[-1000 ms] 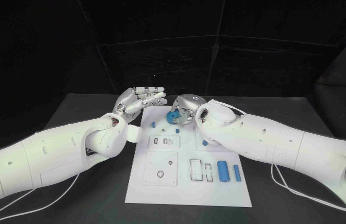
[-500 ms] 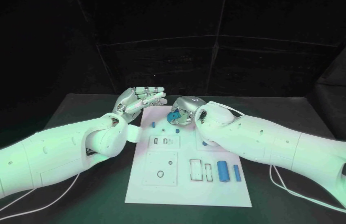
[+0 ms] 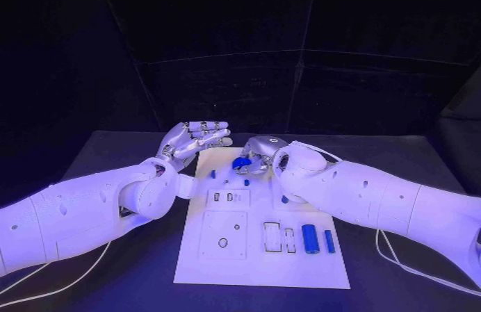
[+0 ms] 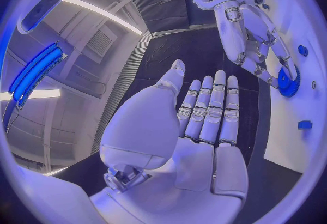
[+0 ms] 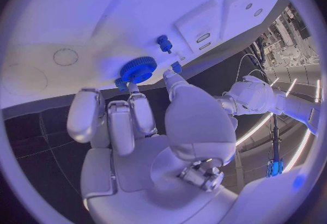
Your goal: Assemble the parts on the task board
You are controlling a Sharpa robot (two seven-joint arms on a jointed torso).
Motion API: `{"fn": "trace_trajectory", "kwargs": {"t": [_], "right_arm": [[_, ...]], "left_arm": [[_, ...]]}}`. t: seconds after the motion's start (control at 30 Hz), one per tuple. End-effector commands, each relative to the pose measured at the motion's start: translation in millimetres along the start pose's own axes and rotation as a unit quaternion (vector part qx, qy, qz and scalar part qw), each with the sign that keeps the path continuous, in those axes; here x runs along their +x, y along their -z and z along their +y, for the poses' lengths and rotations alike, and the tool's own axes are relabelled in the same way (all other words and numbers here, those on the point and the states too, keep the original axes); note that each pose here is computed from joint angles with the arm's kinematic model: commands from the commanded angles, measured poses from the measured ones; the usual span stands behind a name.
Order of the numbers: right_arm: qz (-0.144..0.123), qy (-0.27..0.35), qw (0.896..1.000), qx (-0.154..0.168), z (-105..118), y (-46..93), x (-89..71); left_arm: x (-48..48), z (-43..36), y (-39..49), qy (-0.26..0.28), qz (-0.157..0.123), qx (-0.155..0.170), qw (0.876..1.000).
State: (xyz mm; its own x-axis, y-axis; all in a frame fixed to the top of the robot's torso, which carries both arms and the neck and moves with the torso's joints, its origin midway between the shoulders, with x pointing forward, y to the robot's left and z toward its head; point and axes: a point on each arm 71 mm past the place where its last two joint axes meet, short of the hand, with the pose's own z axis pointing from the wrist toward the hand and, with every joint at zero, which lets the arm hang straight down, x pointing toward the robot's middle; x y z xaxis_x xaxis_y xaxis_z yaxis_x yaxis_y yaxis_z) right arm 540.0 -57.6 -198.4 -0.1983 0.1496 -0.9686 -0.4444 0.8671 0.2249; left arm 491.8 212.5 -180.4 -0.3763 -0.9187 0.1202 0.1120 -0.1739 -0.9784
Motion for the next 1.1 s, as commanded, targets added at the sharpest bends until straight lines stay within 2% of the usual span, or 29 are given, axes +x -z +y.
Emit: {"fn": "trace_trajectory", "kwargs": {"t": [0.03,0.13,0.3,0.4,0.47,0.53,0.63,0.77,0.93,1.1], "right_arm": [[0.027,-0.006,0.999,0.018,-3.9,0.2,3.0],[0.013,-0.013,1.000,0.021,-6.8,0.9,0.7],[-0.038,-0.034,0.999,0.003,-9.9,6.3,-7.9],[-0.075,-0.059,0.995,-0.029,-12.7,12.6,-15.0],[-0.104,-0.085,0.988,-0.071,-16.6,22.0,-21.8],[-0.118,-0.105,0.983,-0.099,-22.7,31.6,-26.7],[-0.125,-0.130,0.977,-0.114,-37.0,46.7,-32.4],[-0.127,-0.161,0.973,-0.101,-69.7,69.0,-39.6],[-0.122,-0.172,0.975,-0.067,-115.9,92.6,-46.0],[-0.109,-0.175,0.978,-0.041,-151.3,108.8,-49.0]], "left_arm": [[1.4,-1.2,-0.6,0.003,0.006,0.003,1.000],[1.3,-1.3,-0.4,0.003,0.006,0.003,1.000],[0.7,-1.4,-0.1,0.002,0.006,0.003,1.000],[-0.4,-1.6,0.3,0.002,0.004,0.003,1.000],[-1.9,-1.9,0.8,0.001,0.003,0.003,1.000],[-3.3,-2.1,1.4,0.000,0.002,0.003,1.000],[-5.0,-2.4,1.9,-0.001,0.000,0.003,1.000],[-6.6,-2.7,2.5,-0.002,-0.002,0.003,1.000],[-7.7,-2.8,2.9,-0.002,-0.002,0.003,1.000],[-8.5,-2.2,2.0,-0.003,-0.003,0.002,1.000]]}}
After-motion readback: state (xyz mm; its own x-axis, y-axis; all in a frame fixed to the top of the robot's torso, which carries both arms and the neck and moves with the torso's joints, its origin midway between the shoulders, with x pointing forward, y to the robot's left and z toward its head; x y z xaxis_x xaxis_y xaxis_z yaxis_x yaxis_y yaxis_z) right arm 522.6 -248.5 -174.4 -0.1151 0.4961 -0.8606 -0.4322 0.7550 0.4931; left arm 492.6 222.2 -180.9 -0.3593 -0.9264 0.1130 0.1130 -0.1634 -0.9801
